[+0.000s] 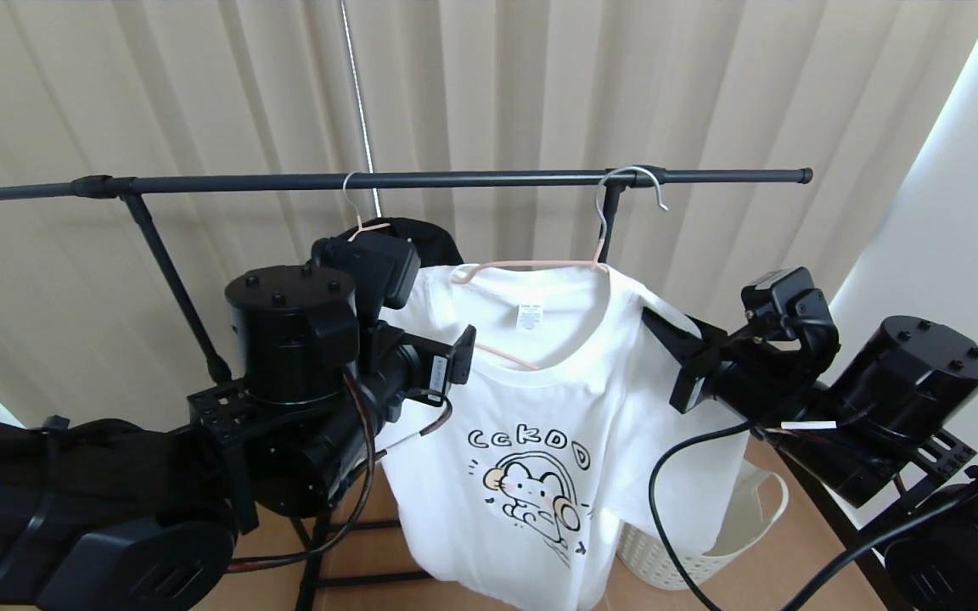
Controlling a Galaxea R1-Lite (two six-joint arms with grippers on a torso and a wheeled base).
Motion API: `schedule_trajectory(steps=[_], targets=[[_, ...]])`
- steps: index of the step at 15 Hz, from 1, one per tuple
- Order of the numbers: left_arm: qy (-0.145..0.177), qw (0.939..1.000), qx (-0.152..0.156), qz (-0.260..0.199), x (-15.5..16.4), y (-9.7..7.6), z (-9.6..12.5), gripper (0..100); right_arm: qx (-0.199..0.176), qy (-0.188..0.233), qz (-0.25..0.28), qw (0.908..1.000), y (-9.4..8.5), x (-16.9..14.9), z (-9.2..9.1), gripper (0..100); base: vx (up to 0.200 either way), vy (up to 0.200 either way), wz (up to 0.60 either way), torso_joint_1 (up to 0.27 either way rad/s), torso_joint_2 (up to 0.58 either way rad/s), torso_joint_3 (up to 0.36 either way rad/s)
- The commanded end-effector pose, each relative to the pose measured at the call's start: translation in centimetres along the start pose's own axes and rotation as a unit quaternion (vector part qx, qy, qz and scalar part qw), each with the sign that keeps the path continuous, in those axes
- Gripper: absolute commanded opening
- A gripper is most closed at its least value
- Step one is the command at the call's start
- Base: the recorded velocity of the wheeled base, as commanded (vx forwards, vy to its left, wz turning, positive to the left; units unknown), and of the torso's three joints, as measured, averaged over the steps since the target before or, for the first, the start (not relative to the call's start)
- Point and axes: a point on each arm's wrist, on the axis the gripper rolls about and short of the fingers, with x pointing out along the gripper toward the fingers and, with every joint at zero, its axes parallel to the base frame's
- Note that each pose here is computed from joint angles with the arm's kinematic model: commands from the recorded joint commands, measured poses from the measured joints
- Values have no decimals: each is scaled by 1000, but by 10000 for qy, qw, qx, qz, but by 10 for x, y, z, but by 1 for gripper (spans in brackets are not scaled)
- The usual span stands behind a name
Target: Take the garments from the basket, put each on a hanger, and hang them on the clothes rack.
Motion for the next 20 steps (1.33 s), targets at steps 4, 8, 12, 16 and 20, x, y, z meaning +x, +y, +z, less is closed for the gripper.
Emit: schedule_trajectory(steps=[4,8,12,16,20], targets=[[-8,9998,2,212,4,-3,7,100,-12,-14,15,10000,0,-1,1,0,0,0,0,0,0,0],[-265,9991,76,-309,-68,42,59,100,-7,59,348,9994,-8,-4,-5,0,0,0,0,0,0,0],[162,9850,751,-1545,-95,103,73,100,23,157,774,9969,-9,-12,-10,0,0,0,0,0,0,0],[765,9525,1303,-2645,-74,118,76,100,60,220,1095,9937,-13,-18,-14,0,0,0,0,0,0,0],[852,9099,1975,-3548,-47,111,76,100,55,274,1117,9933,-12,-19,-17,0,0,0,0,0,0,0]])
